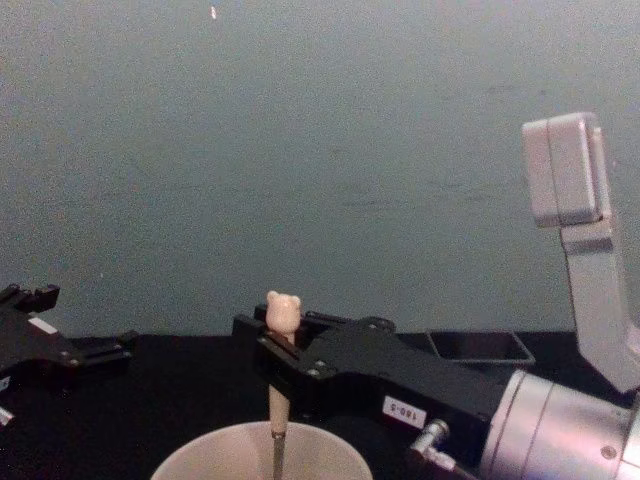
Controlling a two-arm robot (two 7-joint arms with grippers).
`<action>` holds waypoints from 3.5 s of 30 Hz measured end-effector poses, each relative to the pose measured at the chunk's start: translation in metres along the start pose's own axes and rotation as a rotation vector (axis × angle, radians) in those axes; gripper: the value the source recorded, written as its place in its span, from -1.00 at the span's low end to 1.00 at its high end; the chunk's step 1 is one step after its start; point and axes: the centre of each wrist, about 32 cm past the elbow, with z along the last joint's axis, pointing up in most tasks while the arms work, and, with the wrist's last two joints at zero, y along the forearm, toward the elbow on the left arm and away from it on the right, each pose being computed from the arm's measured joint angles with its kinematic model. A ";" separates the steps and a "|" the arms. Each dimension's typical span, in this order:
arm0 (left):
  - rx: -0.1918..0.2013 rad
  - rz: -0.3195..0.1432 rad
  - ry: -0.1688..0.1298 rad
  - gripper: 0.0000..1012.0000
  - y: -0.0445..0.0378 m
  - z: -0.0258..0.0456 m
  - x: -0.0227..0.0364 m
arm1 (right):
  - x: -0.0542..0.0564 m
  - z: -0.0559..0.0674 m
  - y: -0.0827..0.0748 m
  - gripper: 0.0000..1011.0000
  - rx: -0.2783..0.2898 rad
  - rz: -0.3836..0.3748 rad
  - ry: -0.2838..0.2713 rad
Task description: Pick up the stirring spoon with one hand, stir inside the cup, then place it back in its original position.
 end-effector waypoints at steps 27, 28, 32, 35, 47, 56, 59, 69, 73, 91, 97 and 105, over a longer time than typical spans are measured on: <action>0.000 0.000 0.000 0.98 0.0000 0.0000 0.0000 | 0.000 0.016 0.001 -0.63 0.022 -0.013 -0.022; 0.000 0.000 0.000 0.98 0.0000 0.0000 0.0000 | 0.000 0.018 0.001 -0.63 0.021 -0.015 -0.023; 0.000 0.000 0.000 0.98 0.0000 0.0000 0.0000 | 0.001 0.027 0.002 -0.63 0.012 -0.026 -0.030; 0.000 0.000 0.000 0.98 0.0000 0.0000 0.0000 | 0.001 0.034 0.003 -0.63 0.004 -0.033 -0.035; 0.000 0.000 0.000 0.98 0.0000 0.0000 0.0000 | 0.006 0.057 0.003 -0.63 0.036 -0.054 -0.079; 0.000 0.000 0.000 0.98 0.0000 0.0000 0.0000 | 0.013 0.073 0.001 -0.63 0.073 -0.085 -0.105; 0.000 0.000 0.000 0.98 0.0000 0.0000 0.0000 | 0.016 0.078 -0.001 -0.63 0.084 -0.099 -0.115; 0.000 0.000 0.000 0.98 0.0000 0.0000 0.0000 | 0.027 0.090 -0.009 -0.63 0.092 -0.162 -0.141; 0.000 0.000 0.000 0.98 0.0000 0.0000 0.0000 | 0.031 0.092 -0.013 -0.63 0.092 -0.190 -0.150; 0.000 0.000 0.000 0.98 0.0000 0.0000 0.0000 | 0.050 0.102 -0.030 -0.63 0.096 -0.296 -0.172; 0.000 0.000 0.000 0.98 0.0000 0.0000 0.0000 | 0.052 0.099 -0.035 -0.63 0.086 -0.314 -0.168; 0.000 0.000 0.000 0.98 0.0000 0.0000 0.0000 | 0.054 0.095 -0.038 -0.63 0.077 -0.324 -0.159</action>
